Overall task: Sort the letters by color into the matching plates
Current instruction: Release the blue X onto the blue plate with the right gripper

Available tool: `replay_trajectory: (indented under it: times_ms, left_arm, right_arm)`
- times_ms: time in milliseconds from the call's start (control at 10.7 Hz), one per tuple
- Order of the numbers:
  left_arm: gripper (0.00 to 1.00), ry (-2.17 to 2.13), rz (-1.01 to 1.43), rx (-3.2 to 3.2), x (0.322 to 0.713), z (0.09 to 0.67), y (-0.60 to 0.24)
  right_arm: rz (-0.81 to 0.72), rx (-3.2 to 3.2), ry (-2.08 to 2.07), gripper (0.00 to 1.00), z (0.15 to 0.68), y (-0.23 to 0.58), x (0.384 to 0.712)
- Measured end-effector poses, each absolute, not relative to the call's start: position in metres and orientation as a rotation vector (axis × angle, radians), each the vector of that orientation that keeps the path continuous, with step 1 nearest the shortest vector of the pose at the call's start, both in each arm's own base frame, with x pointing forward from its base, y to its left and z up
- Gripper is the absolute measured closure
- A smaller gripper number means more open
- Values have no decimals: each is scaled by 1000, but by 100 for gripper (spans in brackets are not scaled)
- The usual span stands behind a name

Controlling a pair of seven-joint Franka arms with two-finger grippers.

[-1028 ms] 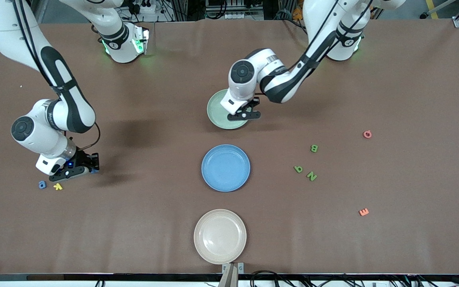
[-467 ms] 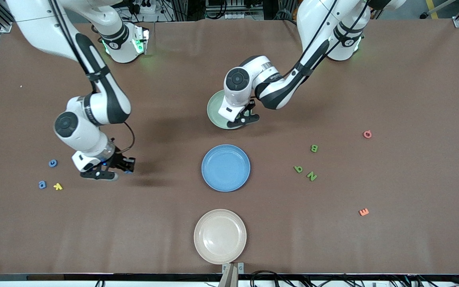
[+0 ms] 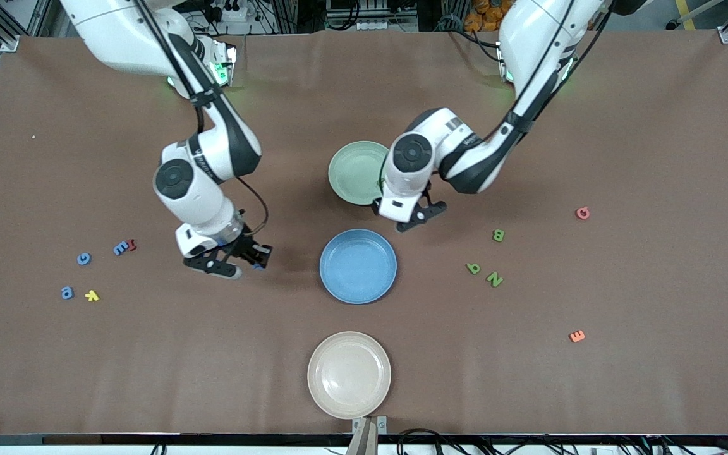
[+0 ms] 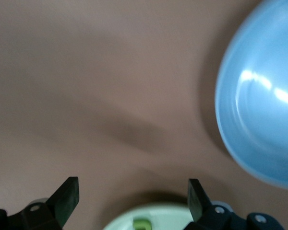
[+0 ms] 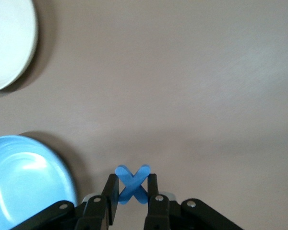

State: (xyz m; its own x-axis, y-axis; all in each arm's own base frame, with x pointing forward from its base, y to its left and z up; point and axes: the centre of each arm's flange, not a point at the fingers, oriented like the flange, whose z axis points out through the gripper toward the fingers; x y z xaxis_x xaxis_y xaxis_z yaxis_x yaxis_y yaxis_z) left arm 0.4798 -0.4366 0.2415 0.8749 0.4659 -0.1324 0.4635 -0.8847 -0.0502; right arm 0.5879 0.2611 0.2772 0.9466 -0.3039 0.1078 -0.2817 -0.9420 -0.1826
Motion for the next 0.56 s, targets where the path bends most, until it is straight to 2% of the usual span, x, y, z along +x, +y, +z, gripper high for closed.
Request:
replay_trajectory:
  times_ms: [280, 561]
  left_arm:
    - [0, -937, 199, -2962, 529, 239, -375]
    - [0, -1102, 182, -2859, 548, 219, -339]
  right_arm:
    - [-166, -2895, 566, 72, 263, 327, 575]
    - [-147, -2826, 726, 72, 251, 383, 573]
